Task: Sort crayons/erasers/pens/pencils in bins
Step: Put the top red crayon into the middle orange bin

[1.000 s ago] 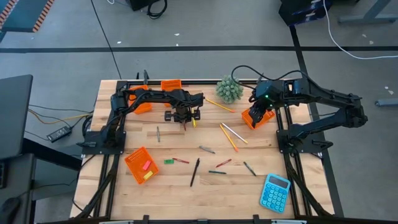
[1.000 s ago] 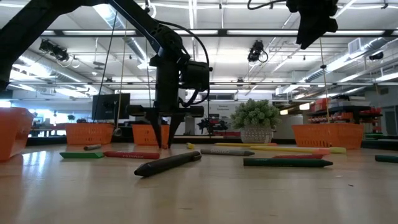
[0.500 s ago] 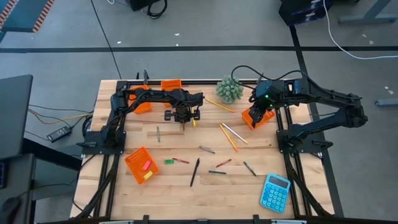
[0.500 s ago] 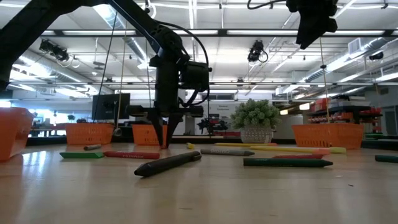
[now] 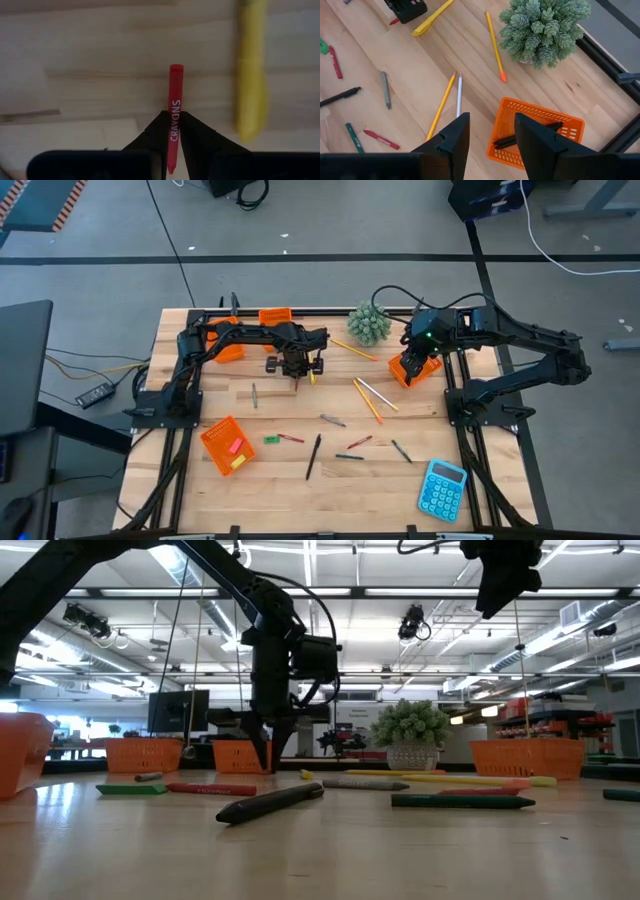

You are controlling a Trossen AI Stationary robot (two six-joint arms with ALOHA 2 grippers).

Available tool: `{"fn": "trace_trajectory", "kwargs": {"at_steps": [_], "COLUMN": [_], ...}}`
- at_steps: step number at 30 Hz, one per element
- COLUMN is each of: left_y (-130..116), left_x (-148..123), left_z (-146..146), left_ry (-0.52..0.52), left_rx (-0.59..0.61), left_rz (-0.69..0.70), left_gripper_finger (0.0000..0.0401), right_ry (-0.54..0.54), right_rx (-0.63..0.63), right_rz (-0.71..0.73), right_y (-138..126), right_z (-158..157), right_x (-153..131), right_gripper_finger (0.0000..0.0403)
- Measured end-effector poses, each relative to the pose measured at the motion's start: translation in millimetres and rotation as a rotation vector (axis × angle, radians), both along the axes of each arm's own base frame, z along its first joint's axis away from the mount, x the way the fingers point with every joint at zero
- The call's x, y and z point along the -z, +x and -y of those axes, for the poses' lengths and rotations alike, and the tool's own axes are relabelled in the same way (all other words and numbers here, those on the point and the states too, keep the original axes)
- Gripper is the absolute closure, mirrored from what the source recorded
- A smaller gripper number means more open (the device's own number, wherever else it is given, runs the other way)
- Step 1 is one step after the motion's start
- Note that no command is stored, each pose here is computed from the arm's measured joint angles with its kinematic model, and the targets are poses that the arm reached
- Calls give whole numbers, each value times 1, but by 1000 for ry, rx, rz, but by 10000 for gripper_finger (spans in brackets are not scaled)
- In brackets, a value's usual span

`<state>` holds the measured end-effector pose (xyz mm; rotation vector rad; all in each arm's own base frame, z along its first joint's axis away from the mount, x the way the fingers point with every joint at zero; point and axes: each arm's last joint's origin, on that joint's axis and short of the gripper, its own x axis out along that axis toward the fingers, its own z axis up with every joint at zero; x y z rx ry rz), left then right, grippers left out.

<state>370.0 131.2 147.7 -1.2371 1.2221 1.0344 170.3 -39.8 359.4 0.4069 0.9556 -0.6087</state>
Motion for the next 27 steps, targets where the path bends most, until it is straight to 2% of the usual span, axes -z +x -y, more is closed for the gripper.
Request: {"fn": "trace_trajectory", "kwargs": {"at_steps": [8,14,22,27], "left_y": [11,17,3,-14], "left_x": [-22,-50,-90,-103], "left_z": [-4,-15,-53,-85], "left_ry": [38,82,179,210], "left_rx": [106,209,293,328], "left_rz": [61,95,46,29], "left_gripper_finger": [351,355,354,355], "right_ry": [-1,-2,-3,-1], "right_rx": [55,102,153,179], "right_rz": [0,3,6,8], "right_y": [-3,-5,-8,-9], "right_z": [10,18,26,30], "right_x": [0,0,0,0], "right_gripper_finger": [242,242,242,242]}}
